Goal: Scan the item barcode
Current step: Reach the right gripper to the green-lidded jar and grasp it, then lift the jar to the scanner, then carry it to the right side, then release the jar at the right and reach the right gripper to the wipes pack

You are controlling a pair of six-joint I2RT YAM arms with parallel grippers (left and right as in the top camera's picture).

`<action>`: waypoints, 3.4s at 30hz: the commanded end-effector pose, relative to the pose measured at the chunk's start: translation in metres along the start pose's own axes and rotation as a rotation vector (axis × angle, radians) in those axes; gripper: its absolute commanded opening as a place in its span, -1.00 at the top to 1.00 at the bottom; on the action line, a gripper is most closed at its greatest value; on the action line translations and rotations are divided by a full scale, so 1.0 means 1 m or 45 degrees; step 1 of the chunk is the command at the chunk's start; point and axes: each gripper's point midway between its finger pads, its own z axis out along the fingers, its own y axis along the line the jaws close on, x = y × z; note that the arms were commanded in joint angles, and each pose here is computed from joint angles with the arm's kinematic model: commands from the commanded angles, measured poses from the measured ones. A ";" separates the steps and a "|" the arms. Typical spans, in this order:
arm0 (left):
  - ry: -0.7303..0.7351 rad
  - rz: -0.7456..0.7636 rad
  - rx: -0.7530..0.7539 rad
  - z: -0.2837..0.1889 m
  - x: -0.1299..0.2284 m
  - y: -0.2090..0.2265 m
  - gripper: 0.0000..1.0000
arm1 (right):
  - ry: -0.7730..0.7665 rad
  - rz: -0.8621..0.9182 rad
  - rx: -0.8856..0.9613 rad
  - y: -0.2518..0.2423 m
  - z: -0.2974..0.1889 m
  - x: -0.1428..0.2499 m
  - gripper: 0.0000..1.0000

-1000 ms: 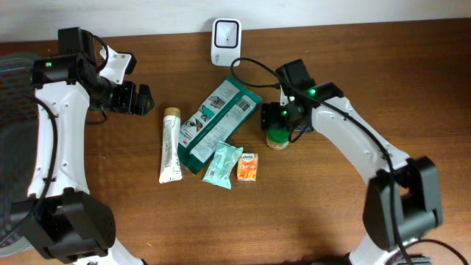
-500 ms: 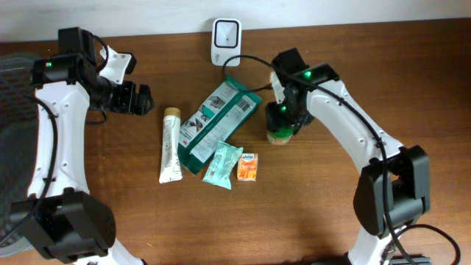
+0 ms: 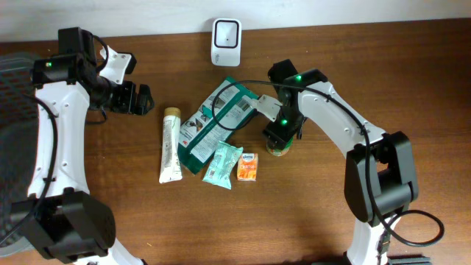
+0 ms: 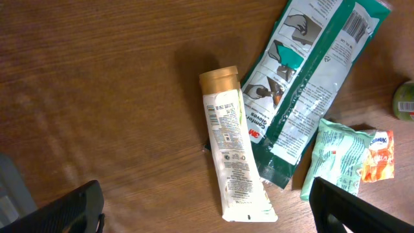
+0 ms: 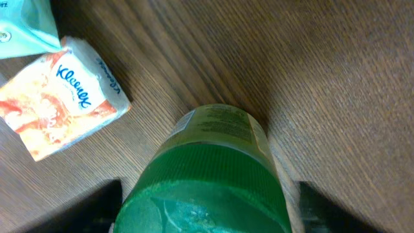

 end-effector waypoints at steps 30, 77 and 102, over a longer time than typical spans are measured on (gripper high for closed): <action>-0.049 0.014 -0.001 -0.013 -0.005 0.001 -0.99 | -0.637 0.186 -0.742 0.106 -0.167 -0.082 -0.01; -0.049 0.015 -0.002 -0.013 -0.005 0.001 -0.99 | -1.206 -0.377 1.414 -0.108 -0.186 -0.267 0.12; -0.050 0.014 -0.002 -0.013 -0.005 0.001 -0.98 | -0.413 1.870 0.337 -0.218 -0.071 0.234 0.08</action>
